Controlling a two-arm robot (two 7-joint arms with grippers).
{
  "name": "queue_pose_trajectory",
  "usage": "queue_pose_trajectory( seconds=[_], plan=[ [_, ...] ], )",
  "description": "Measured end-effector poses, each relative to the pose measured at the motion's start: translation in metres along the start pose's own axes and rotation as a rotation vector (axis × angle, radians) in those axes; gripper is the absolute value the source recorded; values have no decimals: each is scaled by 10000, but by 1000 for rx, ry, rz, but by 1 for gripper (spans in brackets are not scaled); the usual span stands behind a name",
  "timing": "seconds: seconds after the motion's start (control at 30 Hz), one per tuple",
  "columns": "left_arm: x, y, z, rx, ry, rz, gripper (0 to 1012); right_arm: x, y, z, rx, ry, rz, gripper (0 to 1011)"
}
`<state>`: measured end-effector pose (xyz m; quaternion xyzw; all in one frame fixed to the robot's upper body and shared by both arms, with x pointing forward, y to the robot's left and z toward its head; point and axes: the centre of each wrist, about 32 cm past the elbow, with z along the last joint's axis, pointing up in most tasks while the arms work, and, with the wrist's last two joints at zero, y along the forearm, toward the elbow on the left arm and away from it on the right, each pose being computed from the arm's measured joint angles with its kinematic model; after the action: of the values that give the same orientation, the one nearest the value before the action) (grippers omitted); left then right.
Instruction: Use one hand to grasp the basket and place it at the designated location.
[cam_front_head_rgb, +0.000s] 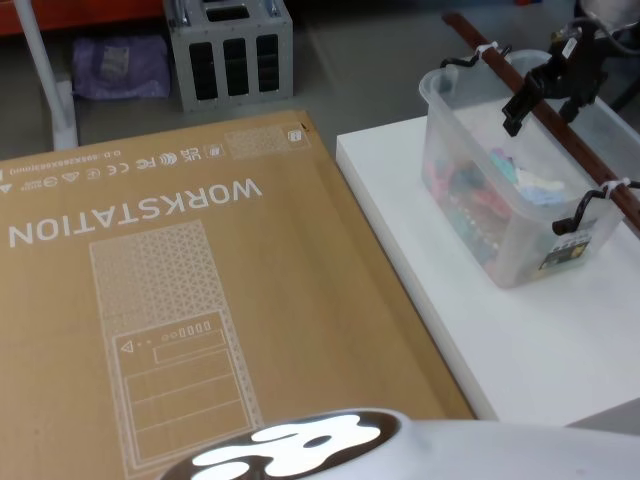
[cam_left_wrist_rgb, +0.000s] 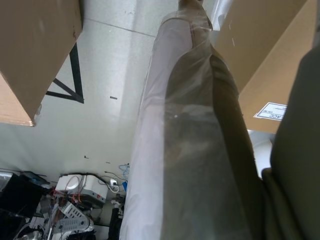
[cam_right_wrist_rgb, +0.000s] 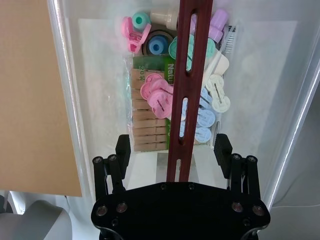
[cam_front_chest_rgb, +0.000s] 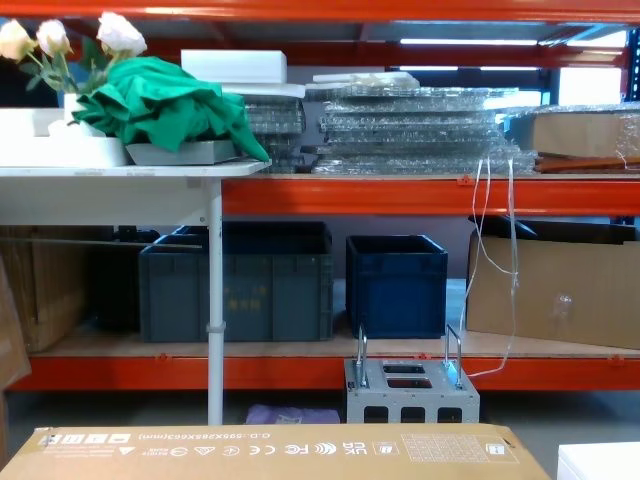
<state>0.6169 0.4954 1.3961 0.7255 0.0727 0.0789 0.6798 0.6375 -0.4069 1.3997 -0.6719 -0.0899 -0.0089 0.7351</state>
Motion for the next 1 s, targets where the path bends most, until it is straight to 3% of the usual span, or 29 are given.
queue_pose_trajectory(
  seconds=[1.0],
  plan=[
    [0, 0, 0, 0, 0, 0, 0, 29, 136, -26, -20, 10, 48, 985]
  ],
)
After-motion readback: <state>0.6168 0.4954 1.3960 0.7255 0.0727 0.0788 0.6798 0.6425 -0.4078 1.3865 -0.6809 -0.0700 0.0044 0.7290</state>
